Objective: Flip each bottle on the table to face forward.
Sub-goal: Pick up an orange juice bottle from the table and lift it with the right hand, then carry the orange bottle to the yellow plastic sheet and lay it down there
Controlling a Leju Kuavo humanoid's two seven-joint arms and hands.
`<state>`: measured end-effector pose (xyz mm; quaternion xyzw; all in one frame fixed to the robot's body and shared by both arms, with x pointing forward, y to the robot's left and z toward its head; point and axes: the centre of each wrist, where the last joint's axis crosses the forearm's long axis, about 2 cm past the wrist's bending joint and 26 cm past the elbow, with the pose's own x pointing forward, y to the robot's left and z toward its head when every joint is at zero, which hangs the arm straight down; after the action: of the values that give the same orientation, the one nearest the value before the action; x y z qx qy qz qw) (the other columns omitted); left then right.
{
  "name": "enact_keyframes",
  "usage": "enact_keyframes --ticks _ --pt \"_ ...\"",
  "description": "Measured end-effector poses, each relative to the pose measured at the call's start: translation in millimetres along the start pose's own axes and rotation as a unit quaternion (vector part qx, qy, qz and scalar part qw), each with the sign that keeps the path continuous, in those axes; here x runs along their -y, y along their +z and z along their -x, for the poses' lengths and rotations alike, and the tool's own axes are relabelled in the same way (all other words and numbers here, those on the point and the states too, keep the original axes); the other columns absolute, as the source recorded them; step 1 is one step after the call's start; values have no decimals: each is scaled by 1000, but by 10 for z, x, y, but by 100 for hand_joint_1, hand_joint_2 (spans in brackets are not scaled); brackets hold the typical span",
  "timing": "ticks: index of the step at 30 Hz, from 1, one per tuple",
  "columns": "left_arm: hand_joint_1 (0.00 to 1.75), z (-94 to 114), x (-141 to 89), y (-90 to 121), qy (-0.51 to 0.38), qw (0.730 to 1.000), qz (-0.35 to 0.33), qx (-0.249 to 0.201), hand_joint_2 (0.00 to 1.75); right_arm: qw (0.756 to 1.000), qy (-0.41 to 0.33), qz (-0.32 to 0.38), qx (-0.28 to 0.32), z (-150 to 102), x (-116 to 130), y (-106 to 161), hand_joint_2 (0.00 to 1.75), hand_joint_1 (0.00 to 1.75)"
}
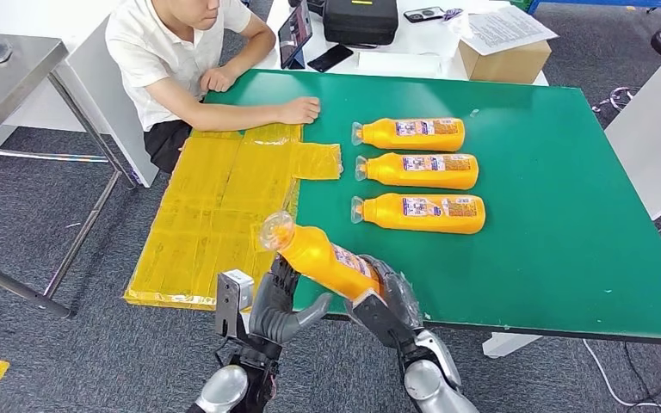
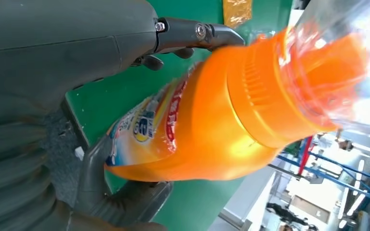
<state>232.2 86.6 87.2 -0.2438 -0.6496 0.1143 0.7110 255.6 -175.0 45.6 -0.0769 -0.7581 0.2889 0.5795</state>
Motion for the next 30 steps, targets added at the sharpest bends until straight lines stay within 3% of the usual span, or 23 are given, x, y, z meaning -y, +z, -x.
enact_keyframes --ticks 11,18,27,28,29,30 --pt "0 18 9 -163 45 999 -23 -16 175 996 -33 -59 54 -279 -347 -32 175 175" --pt "0 -7 -20 -199 104 994 -10 -20 175 992 -73 -72 70 -324 -379 -53 175 175" --pt "0 -25 -52 -214 113 993 -13 -17 175 991 -76 -75 75 -336 -375 -76 175 175" --pt "0 -25 -52 -214 113 993 -13 -17 175 991 -76 -75 75 -337 -376 -76 175 171" --pt "3 -25 -53 -214 114 993 -13 -17 175 991 -77 -75 75 -337 -376 -76 175 154" --pt "46 -26 -54 -215 115 993 -13 -17 175 991 -77 -76 75 -338 -377 -77 175 110"
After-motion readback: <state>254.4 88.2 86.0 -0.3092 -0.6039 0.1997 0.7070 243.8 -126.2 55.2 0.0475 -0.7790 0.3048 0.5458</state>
